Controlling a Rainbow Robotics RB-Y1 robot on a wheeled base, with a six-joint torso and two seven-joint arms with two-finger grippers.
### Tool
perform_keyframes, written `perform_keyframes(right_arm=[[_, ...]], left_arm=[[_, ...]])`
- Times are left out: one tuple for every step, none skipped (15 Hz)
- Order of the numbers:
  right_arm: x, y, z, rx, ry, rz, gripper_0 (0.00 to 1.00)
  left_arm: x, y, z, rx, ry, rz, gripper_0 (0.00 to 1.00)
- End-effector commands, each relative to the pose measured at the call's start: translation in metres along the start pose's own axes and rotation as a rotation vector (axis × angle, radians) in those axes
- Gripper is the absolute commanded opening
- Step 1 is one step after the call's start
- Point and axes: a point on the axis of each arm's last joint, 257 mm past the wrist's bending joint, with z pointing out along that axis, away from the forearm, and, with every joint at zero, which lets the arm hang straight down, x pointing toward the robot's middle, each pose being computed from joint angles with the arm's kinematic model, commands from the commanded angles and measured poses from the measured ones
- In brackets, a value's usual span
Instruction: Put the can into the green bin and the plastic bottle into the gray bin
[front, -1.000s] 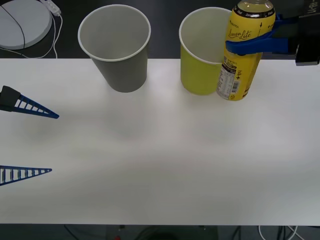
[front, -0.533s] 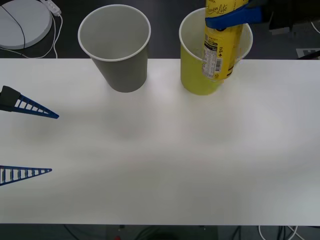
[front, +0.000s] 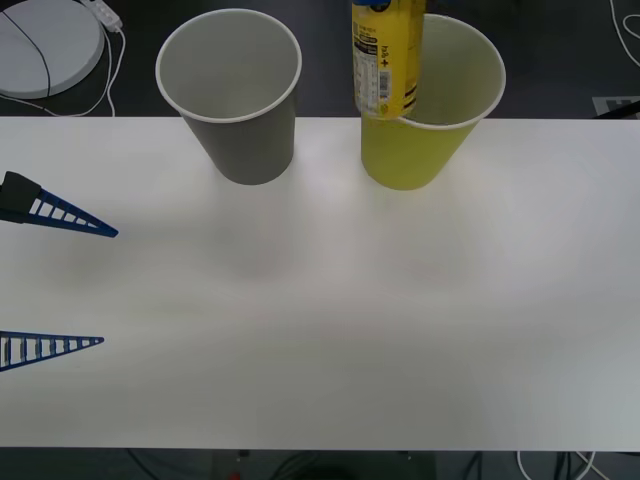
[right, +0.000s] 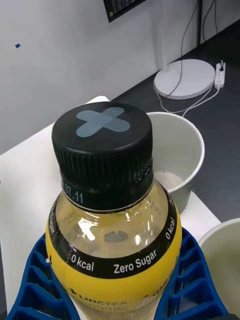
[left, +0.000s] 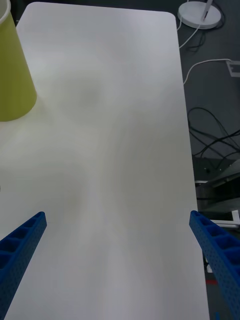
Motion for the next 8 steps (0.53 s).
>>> perform_keyframes(right_arm=[[-0.014, -0.005, 0.018, -0.005, 0.006, 0.002, 0.00], [-0.020, -0.006, 0.024, -0.005, 0.005, 0.000, 0.00], [-0.026, -0.009, 0.028, 0.000, 0.004, -0.002, 0.00], [-0.031, -0.012, 0.033, 0.008, 0.007, -0.008, 0.00], [-0.037, -0.014, 0.039, 0.016, 0.013, -0.021, 0.00], [-0.040, -0.016, 0.046, 0.024, 0.026, -0.029, 0.00], [-0.045, -0.019, 0.052, 0.033, 0.036, -0.036, 0.00], [-0.047, -0.022, 0.058, 0.039, 0.045, -0.034, 0.00]], left_arm=[[0.000, 0.000, 0.000, 0.000, 0.000, 0.000, 1.00], [0.000, 0.000, 0.000, 0.000, 0.000, 0.000, 1.00], [0.000, 0.000, 0.000, 0.000, 0.000, 0.000, 1.00], [0.000, 0.000, 0.000, 0.000, 0.000, 0.000, 1.00], [0.000, 0.000, 0.000, 0.000, 0.000, 0.000, 1.00], [0.000, 0.000, 0.000, 0.000, 0.000, 0.000, 1.00], [0.000, 0.000, 0.000, 0.000, 0.000, 0.000, 1.00], [0.000, 0.000, 0.000, 0.000, 0.000, 0.000, 1.00]])
